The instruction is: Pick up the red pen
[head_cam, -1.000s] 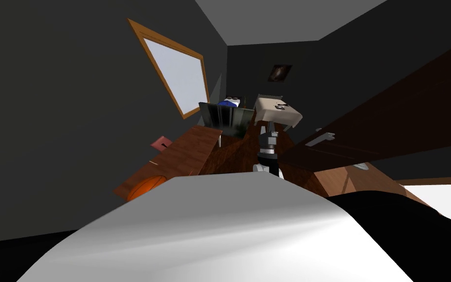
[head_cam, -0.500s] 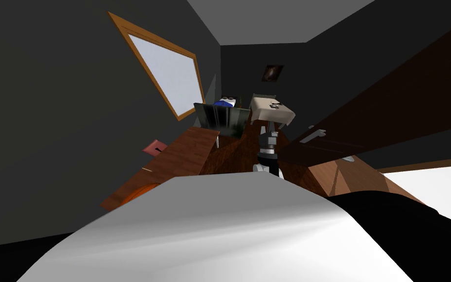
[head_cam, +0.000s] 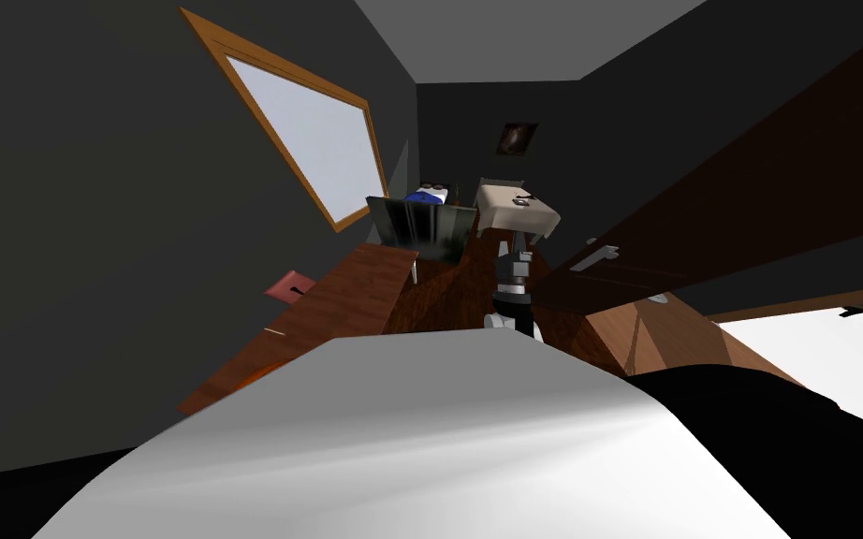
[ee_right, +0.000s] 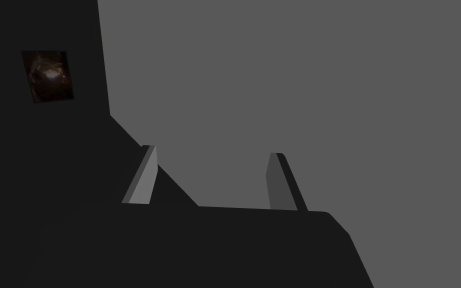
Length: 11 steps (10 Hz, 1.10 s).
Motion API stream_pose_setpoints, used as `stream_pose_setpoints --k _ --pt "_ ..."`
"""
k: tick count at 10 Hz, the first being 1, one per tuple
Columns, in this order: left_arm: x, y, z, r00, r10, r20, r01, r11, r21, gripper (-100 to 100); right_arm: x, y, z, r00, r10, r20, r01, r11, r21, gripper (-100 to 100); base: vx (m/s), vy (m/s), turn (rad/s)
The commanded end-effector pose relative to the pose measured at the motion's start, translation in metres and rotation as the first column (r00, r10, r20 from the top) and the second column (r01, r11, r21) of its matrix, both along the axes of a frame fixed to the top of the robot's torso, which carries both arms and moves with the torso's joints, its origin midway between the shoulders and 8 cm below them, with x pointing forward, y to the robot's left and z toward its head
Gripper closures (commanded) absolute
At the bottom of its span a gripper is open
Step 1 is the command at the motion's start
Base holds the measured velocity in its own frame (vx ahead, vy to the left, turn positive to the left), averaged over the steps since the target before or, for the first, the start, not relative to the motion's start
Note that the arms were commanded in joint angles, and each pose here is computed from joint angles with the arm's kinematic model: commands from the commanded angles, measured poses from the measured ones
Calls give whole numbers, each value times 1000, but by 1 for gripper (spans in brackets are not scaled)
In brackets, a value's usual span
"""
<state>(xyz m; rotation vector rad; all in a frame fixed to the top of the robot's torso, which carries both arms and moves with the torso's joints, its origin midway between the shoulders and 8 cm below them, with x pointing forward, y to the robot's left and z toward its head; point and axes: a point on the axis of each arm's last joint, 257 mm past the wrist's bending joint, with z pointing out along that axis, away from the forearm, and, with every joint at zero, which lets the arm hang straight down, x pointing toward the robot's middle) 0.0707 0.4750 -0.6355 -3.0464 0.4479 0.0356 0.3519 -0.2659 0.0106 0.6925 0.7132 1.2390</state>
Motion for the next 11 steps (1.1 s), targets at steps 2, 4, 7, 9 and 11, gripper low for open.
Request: stream_pose_setpoints --k 2,4,7,9,11 --pt "-4 -15 -11 1000 -2 1 2 1000 0 -100 0 0 0 1000 0 0 0 1000 0 0 25 54 11" --pt "-9 -30 -21 1000 -5 2 5 1000 -1 -100 0 0 0 1000 0 0 0 1000 0 0 28 81 10" --pt "-9 -35 -24 1000 -4 0 4 1000 -4 -100 0 0 0 1000 0 0 0 1000 0 0 7 38 2" --pt "-10 -39 -25 1000 -5 -2 5 1000 -9 100 0 0 0 1000 0 0 0 1000 0 0 0 -3 0" --pt "-10 -39 -25 1000 -3 -2 3 1000 -9 100 0 0 0 1000 0 0 0 1000 0 0 0 0 0"
